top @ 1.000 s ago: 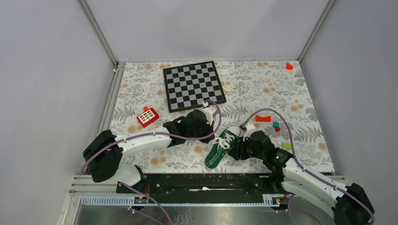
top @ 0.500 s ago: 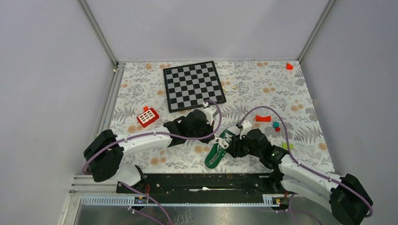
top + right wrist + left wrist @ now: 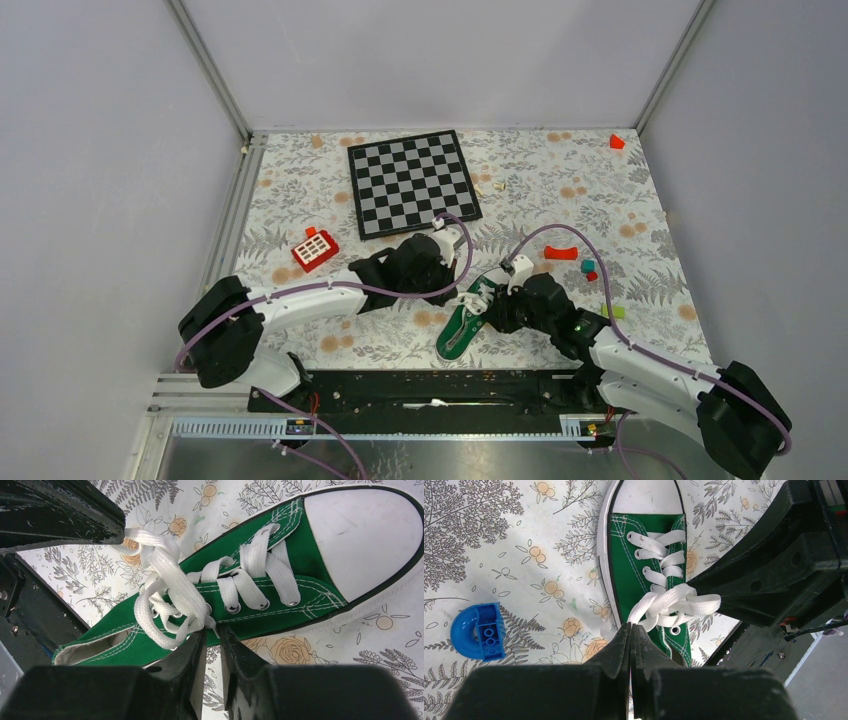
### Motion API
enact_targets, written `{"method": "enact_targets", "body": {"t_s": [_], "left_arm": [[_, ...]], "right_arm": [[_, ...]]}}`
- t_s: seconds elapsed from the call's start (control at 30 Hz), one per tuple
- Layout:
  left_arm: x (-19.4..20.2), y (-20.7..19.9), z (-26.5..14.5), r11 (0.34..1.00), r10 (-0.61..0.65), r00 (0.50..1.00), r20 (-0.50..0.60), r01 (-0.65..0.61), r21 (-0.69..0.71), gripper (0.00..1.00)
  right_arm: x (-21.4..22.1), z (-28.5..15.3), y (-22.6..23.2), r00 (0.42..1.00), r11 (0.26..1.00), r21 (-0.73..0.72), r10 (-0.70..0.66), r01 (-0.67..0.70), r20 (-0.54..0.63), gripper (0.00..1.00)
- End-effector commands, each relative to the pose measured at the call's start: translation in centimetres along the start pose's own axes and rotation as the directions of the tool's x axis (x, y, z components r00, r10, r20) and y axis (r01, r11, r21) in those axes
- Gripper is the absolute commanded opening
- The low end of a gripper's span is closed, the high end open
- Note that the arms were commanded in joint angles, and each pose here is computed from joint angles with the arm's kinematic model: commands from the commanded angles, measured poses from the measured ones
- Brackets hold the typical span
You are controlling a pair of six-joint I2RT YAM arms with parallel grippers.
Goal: Tie the shoes
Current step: Tie the shoelace on the shoe.
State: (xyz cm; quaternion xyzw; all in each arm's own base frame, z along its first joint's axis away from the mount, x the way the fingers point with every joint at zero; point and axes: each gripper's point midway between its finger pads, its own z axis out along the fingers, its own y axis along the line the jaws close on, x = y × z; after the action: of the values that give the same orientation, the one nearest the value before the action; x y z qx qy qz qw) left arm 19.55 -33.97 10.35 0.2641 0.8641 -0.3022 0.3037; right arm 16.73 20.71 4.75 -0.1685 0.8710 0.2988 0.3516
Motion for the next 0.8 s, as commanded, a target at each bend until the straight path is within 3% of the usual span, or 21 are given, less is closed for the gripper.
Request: {"method": "enact_targets", "body": {"t_s": [0.0, 0.2, 0.77], "left_arm": [[-3.0, -1.1, -0.4, 0.999, 0.020, 0.997, 0.078, -0.023, 0.036, 0.00], [-2.9, -1.0, -0.4, 0.999, 0.018, 0.997, 0.077, -0.021, 0.034, 0.00], [-3.1, -0.9, -0.4, 0.999, 0.019, 0.997, 0.080, -0.021, 0.030, 0.00]], "right_arm": [[-1.4, 0.4, 1.0, 0.998, 0.999, -0.039, 0.009, -0.006, 0.066, 0.20], [-1.2, 0.4, 0.8, 0.997, 0.999, -0.037, 0.012, -0.009, 0.075, 0.01], [0.9, -0.3, 0.5, 0.991, 0.991, -0.022, 0.132, -0.132, 0.018, 0.00]]}}
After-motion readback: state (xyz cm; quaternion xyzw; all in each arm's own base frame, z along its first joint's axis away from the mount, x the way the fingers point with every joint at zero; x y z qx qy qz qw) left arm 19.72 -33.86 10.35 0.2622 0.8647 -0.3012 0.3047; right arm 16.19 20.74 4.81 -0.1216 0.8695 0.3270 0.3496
